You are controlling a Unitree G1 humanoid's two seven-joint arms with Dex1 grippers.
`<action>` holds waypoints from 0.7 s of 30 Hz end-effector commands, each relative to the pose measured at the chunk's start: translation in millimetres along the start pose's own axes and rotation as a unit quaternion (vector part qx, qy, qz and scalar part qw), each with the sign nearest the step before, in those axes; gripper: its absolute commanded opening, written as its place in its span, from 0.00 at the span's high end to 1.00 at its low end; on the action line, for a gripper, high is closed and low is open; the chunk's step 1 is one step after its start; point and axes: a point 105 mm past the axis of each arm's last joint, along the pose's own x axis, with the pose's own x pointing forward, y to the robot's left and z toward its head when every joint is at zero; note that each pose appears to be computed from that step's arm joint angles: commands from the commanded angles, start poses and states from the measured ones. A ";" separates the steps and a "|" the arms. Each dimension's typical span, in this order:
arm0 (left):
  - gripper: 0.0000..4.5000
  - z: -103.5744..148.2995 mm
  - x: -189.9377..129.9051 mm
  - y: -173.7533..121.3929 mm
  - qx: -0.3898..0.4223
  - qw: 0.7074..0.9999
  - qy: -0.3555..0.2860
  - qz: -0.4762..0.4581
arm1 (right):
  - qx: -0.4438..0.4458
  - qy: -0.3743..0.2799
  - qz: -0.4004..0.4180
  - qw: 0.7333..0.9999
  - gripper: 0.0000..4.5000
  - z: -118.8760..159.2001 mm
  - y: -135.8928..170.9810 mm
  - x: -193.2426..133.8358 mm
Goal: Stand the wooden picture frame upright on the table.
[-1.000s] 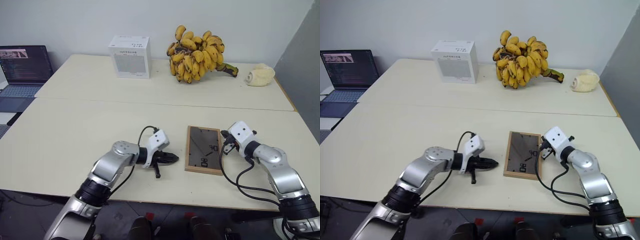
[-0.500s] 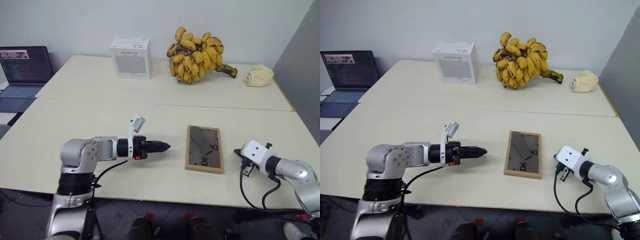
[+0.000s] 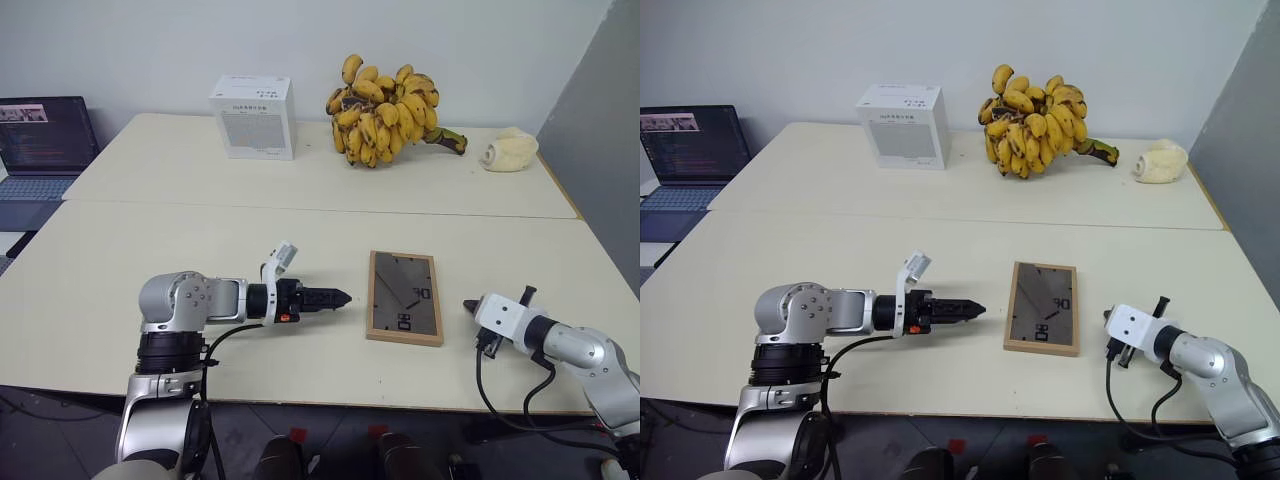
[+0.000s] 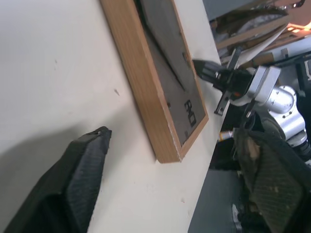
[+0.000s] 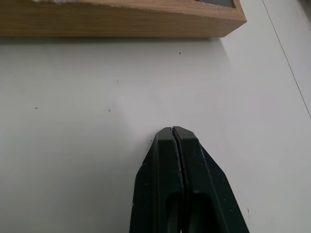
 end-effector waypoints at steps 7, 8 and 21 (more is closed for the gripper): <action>0.05 -14.4 31.8 3.5 -0.021 0.997 0.072 0.005 | -0.009 -0.026 0.010 1.000 1.00 14.3 17.1 36.0; 0.05 -13.6 33.9 3.4 -0.020 0.997 0.072 0.004 | -0.008 -0.031 0.009 0.999 1.00 17.3 17.8 39.5; 0.05 -3.1 40.8 -4.8 -0.025 0.998 0.059 -0.019 | 0.021 -0.085 -0.006 0.996 1.00 63.2 24.2 64.7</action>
